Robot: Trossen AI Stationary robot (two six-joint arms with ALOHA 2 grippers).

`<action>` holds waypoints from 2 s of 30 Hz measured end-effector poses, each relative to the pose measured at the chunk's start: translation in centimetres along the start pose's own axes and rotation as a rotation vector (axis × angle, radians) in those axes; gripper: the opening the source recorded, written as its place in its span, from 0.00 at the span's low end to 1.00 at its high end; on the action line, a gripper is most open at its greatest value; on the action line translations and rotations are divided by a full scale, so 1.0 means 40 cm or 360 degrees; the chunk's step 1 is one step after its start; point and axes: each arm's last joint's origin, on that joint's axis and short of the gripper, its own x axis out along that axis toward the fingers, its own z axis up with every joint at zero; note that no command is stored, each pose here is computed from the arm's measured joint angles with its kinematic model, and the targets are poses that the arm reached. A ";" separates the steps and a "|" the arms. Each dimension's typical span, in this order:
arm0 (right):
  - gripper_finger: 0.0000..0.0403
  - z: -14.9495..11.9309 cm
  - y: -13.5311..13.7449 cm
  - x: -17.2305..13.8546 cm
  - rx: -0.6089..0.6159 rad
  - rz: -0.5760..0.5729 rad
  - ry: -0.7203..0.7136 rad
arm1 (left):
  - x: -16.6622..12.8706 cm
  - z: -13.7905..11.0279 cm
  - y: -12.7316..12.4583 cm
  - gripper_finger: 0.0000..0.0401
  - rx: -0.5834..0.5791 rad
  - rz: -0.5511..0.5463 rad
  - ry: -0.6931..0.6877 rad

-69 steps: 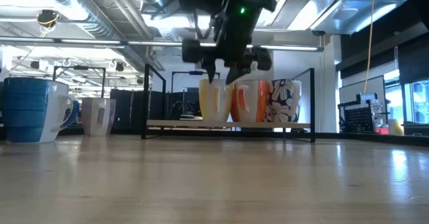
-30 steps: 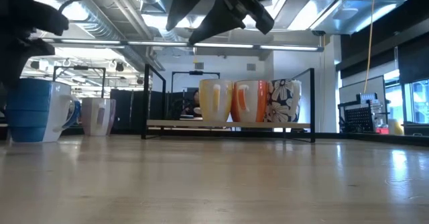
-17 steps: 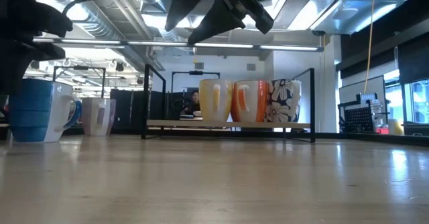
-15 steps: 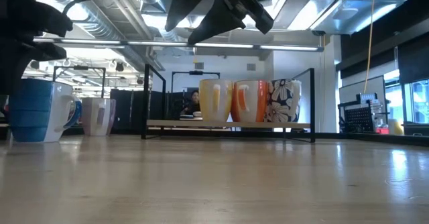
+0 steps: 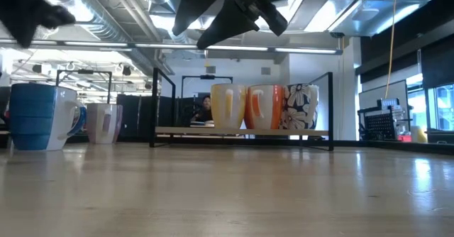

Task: Place coffee mugs
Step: Put the blue mug on the shelf

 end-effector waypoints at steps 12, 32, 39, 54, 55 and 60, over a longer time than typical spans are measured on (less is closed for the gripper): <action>0.43 0.000 0.001 0.000 -0.0033 0.0012 0.0014 | 0.038 -0.013 0.047 0.32 -0.0014 0.0207 0.0080; 0.43 -0.002 0.000 0.000 -0.0044 0.0011 0.0028 | 0.174 0.004 0.051 0.21 0.0085 0.0230 0.0359; 0.43 0.000 -0.001 -0.002 -0.0044 0.0012 0.0030 | 0.166 0.035 0.032 0.04 0.0169 0.0081 0.0221; 0.43 0.063 -0.066 -0.090 -0.0126 -0.0111 0.0127 | 0.187 0.214 -0.062 0.03 0.0474 0.0005 0.0046; 0.43 0.062 -0.069 -0.092 -0.0133 -0.0120 0.0147 | 0.194 0.227 -0.067 0.03 0.0495 0.0001 0.0039; 0.43 0.055 -0.079 -0.094 -0.0119 -0.0167 0.0198 | 0.224 0.277 -0.089 0.03 0.0608 0.0008 0.0077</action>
